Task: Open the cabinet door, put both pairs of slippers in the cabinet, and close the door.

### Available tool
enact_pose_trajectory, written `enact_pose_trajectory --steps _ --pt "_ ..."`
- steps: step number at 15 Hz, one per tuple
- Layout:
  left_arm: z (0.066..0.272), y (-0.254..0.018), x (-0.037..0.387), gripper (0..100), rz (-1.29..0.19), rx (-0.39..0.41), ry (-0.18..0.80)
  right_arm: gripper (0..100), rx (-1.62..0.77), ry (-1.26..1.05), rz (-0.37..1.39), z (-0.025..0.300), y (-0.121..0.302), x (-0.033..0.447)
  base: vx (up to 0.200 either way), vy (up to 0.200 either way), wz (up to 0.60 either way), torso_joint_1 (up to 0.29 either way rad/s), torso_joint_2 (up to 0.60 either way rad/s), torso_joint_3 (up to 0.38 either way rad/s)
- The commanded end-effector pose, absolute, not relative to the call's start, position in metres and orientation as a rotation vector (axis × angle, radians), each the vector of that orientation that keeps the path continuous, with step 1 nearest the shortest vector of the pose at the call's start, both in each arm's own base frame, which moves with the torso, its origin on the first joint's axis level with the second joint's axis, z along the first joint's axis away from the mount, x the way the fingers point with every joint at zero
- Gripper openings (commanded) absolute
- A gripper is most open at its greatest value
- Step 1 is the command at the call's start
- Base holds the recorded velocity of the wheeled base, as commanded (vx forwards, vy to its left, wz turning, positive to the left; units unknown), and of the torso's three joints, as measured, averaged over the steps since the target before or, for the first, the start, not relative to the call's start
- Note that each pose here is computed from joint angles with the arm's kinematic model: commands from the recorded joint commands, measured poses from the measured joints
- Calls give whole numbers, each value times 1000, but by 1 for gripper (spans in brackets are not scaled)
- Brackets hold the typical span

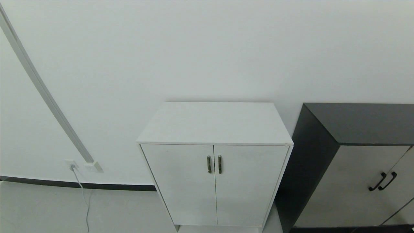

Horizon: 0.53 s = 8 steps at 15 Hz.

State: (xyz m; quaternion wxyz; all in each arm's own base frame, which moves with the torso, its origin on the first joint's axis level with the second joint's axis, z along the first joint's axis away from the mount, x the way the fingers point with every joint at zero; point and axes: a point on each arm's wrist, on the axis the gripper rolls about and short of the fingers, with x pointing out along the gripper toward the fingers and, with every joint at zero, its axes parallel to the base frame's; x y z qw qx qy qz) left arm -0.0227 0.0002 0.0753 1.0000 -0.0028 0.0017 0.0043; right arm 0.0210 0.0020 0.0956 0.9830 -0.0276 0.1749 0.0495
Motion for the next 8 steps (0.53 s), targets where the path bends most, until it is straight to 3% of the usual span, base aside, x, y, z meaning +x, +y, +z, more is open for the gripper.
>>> enact_pose_trajectory --steps 1,8 --pt "75 0 -23 0 11 -6 3 0 -44 278 110 96 -1 10 0 0 0 0 0 0" --pt "75 0 -23 0 9 -6 3 0 -93 262 144 87 -4 -3 0 0 0 0 0 0"
